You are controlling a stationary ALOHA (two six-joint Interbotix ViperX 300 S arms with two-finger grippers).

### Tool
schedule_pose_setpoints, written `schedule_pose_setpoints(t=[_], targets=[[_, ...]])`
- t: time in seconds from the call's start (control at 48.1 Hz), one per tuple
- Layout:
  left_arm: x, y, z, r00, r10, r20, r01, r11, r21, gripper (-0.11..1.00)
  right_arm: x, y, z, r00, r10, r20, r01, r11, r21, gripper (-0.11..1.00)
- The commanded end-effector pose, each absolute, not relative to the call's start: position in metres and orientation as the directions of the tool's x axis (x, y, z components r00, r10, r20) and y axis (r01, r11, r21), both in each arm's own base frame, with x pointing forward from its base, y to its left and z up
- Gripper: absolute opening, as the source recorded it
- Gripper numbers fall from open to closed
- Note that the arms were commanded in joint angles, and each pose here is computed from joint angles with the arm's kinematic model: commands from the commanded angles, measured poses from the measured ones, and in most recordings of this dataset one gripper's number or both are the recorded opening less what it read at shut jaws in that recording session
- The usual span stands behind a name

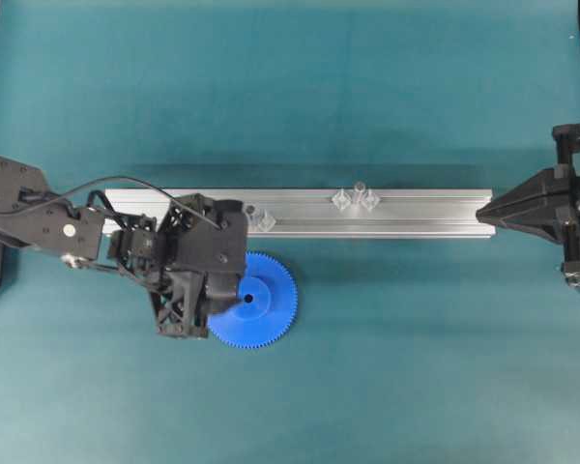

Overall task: Find the location of the shaft and insert the large gear.
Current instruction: 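Move the left gripper over the large blue gear's hub, then lower the left gripper and close it on the blue gear hub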

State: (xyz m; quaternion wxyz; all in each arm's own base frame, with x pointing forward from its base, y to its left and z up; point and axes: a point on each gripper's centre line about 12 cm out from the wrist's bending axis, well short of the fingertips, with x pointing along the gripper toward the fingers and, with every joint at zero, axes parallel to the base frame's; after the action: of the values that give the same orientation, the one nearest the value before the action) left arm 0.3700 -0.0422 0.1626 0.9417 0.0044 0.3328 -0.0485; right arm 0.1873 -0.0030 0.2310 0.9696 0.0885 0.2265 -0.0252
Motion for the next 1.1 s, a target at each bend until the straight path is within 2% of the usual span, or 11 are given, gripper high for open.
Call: schedule_pose_setpoints(t=[0.0,0.062,0.104,0.353,0.582,0.893,1.08], targets=[[0.376,-0.047,0.171,0.79,-0.099,-0.606,0.107,0.994,-0.023,0.8,0.19,-0.003,0.236,0.901,-0.011,-0.433,0.093,0.981,0.169,0.0],[0.377,-0.047,0.167,0.778,-0.097,-0.62,0.107,0.994,-0.022,0.91,0.19,-0.003,0.236,0.901,-0.011,-0.433,0.093,0.981,0.169,0.0],[0.379,-0.047,0.166,0.772,-0.096,-0.628,0.107,0.994,-0.021,0.94,0.189,-0.003,0.235,0.9,-0.011,-0.436,0.093,0.981,0.169,0.0],[0.39,-0.055,0.153,0.716,-0.099,-0.691,0.12,0.993,-0.018,0.93,0.188,-0.003,0.229,0.896,-0.011,-0.444,0.095,0.981,0.168,0.0],[0.402,-0.056,0.146,0.706,-0.098,-0.702,0.12,0.993,-0.018,0.93,0.187,-0.003,0.23,0.899,-0.011,-0.437,0.093,0.981,0.167,0.0],[0.398,-0.056,0.131,0.654,-0.09,-0.751,0.118,0.993,-0.016,0.93,0.181,-0.003,0.231,0.906,-0.011,-0.423,0.091,0.981,0.17,0.0],[0.398,-0.056,0.129,0.649,-0.09,-0.755,0.12,0.993,-0.015,0.93,0.18,-0.003,0.231,0.907,-0.011,-0.42,0.09,0.981,0.17,0.0]])
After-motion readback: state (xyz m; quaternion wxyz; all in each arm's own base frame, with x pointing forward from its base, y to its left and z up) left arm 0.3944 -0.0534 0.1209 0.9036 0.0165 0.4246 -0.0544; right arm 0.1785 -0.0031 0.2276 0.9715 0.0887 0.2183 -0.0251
